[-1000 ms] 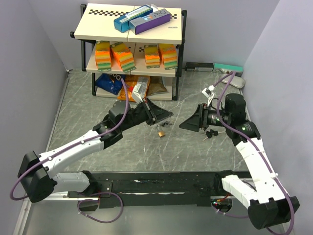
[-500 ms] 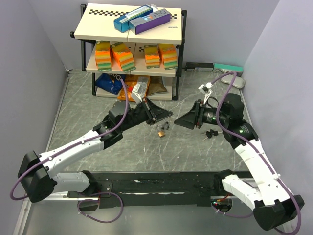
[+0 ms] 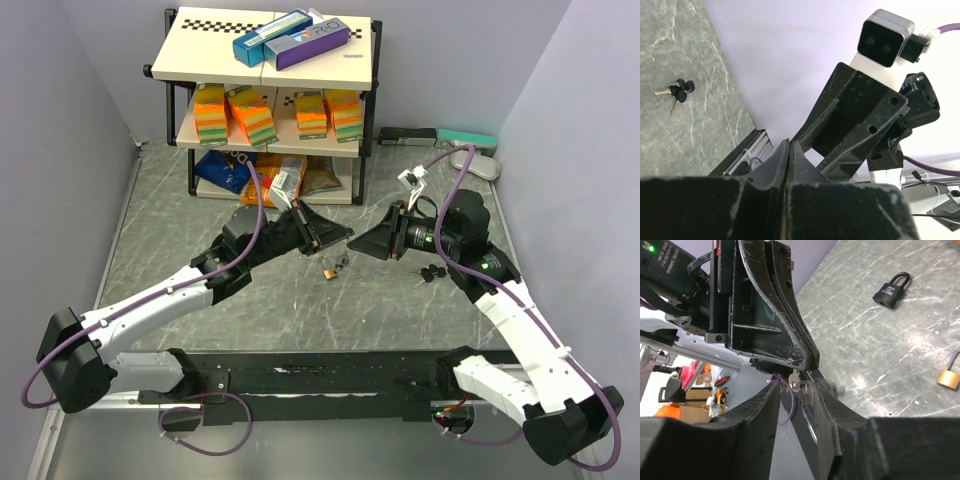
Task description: Unlock with the key
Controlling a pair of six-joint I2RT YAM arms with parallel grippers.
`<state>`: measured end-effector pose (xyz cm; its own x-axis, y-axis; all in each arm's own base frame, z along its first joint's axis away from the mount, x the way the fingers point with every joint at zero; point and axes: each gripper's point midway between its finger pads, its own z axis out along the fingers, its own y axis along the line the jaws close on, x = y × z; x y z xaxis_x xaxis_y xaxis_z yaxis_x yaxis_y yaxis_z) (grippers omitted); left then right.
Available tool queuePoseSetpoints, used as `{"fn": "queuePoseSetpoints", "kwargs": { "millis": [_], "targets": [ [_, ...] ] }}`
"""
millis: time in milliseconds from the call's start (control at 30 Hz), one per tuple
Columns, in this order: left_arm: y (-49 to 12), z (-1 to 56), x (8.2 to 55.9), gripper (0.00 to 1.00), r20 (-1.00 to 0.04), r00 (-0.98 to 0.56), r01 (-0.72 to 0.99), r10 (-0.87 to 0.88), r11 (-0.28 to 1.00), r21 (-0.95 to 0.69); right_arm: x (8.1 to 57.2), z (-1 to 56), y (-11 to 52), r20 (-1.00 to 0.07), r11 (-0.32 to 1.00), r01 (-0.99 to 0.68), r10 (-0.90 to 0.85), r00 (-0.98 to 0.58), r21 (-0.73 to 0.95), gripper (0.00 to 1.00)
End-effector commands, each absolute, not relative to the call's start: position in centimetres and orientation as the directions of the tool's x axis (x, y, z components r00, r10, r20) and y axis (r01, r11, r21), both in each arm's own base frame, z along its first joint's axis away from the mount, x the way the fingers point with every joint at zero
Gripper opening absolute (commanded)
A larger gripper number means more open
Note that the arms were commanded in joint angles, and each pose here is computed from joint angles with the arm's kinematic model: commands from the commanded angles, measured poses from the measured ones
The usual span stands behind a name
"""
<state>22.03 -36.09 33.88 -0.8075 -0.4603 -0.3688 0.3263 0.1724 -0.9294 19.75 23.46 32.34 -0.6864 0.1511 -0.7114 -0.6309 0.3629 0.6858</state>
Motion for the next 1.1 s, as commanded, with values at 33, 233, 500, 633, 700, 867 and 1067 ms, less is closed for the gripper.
{"fn": "queuePoseSetpoints", "kwargs": {
  "millis": [33,233,500,633,700,867,1067],
  "targets": [
    [-36.21,36.22,22.12,0.01,-0.377,-0.792,0.370,-0.479,0.114,-0.922,19.94,33.04,23.90,-0.726,0.337,-0.653,0.166,-0.668,0.678,0.37],
    [-36.30,36.32,22.12,0.01,-0.379,-0.792,0.372,-0.478,0.113,-0.921,19.92,32.87,23.91,-0.723,0.332,-0.652,0.167,-0.671,0.682,0.27],
    [-36.35,36.34,22.11,0.01,-0.380,-0.793,0.376,-0.476,0.109,-0.920,19.84,32.89,24.12,-0.717,0.315,-0.652,0.175,-0.675,0.690,0.15],
    [-36.30,36.26,21.97,0.01,-0.378,-0.794,0.376,-0.476,0.105,-0.921,19.87,32.76,24.23,-0.707,0.302,-0.645,0.182,-0.684,0.702,0.00],
    [-36.27,36.25,21.95,0.01,-0.378,-0.794,0.376,-0.476,0.105,-0.921,19.87,32.84,24.24,-0.705,0.299,-0.645,0.187,-0.684,0.704,0.00],
    [-36.23,36.32,21.91,0.02,-0.384,-0.793,0.381,-0.473,0.107,-0.918,19.89,32.67,24.18,-0.705,0.305,-0.641,0.188,-0.684,0.704,0.00],
    [-35.52,36.28,22.88,0.69,-0.421,-0.758,0.372,-0.499,0.199,-0.907,20.27,32.58,23.62,-0.739,0.361,-0.655,0.182,-0.649,0.664,0.00]
  ]
}}
